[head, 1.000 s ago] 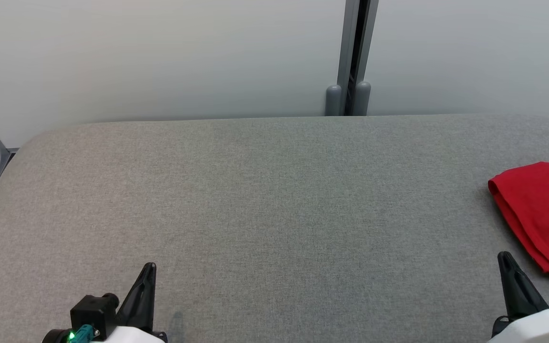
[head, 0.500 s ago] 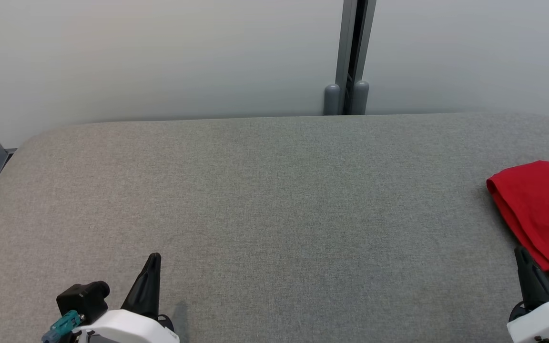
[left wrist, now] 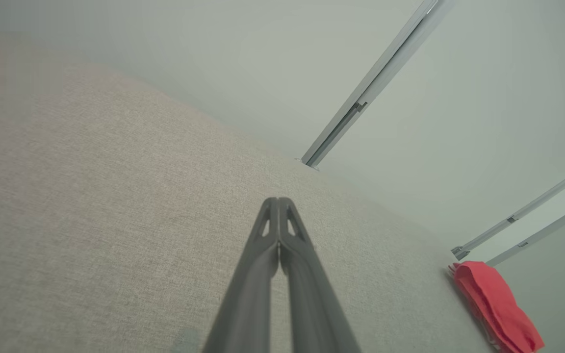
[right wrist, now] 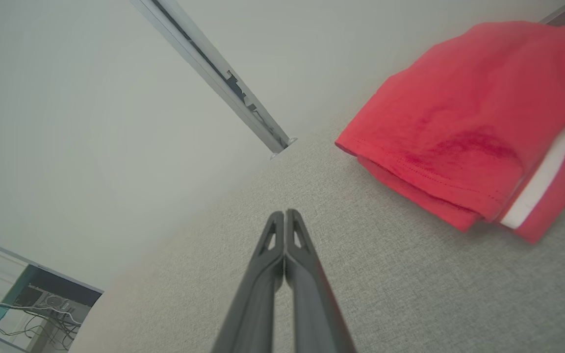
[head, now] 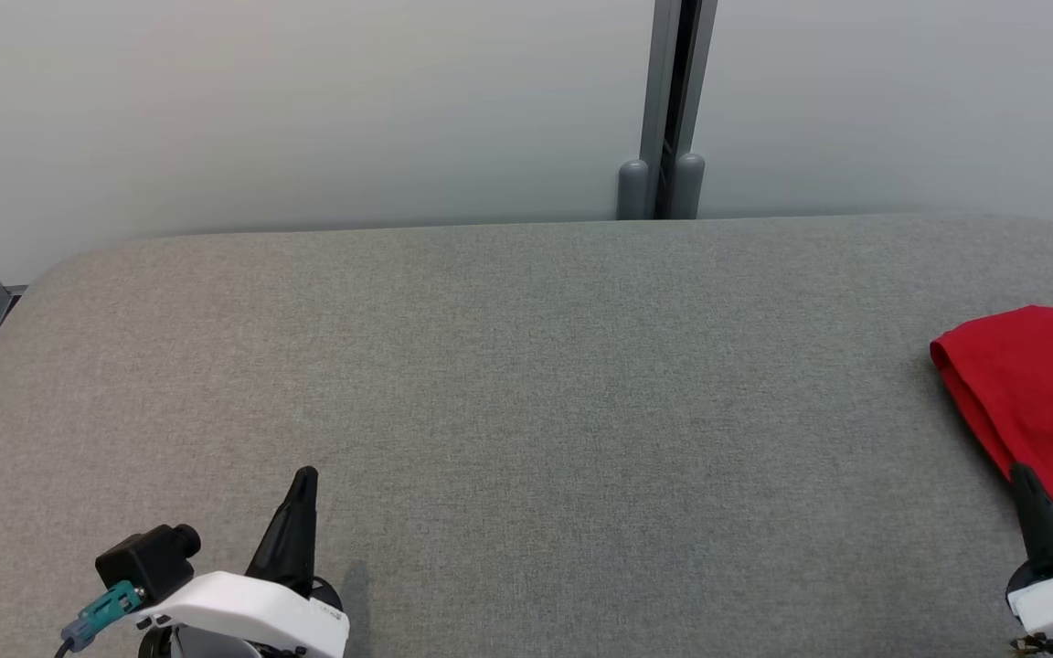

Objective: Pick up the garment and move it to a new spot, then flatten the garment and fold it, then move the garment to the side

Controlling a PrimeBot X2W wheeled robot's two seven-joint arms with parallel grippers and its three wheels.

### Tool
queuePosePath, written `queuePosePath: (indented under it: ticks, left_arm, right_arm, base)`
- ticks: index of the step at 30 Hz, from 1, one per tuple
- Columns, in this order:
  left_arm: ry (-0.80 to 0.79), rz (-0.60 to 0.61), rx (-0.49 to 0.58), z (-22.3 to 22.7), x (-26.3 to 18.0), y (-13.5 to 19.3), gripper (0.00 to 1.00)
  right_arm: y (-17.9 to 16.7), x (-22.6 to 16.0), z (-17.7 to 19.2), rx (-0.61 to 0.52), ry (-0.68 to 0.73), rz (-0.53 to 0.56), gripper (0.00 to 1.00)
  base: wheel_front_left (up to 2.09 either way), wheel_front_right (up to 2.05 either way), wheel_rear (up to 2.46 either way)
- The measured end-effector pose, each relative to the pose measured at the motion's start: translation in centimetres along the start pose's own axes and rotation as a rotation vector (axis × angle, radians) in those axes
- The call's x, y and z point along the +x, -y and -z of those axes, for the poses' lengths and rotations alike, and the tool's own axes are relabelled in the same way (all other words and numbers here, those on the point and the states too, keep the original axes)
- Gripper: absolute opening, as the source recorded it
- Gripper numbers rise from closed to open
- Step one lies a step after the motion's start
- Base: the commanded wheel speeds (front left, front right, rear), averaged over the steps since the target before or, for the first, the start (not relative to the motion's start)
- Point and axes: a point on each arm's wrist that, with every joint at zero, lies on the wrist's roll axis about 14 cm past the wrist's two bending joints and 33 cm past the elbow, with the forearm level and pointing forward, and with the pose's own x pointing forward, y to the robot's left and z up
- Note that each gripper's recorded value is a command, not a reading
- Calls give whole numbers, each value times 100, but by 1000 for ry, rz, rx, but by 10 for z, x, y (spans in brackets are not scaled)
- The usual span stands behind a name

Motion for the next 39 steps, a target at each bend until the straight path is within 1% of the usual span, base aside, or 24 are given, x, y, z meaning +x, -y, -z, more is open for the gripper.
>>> queuePosePath:
  ticks: [21,39]
  left_arm:
    - [15,29,-283,-2,13,14,0]
    - [33,50,-484,-4,22,23,0]
  right_arm:
    - [11,7,-11,274,7,-6,0]
    - [17,12,-22,470,26,-29,0]
  base:
    - [0,0,0]
    - [0,0,0]
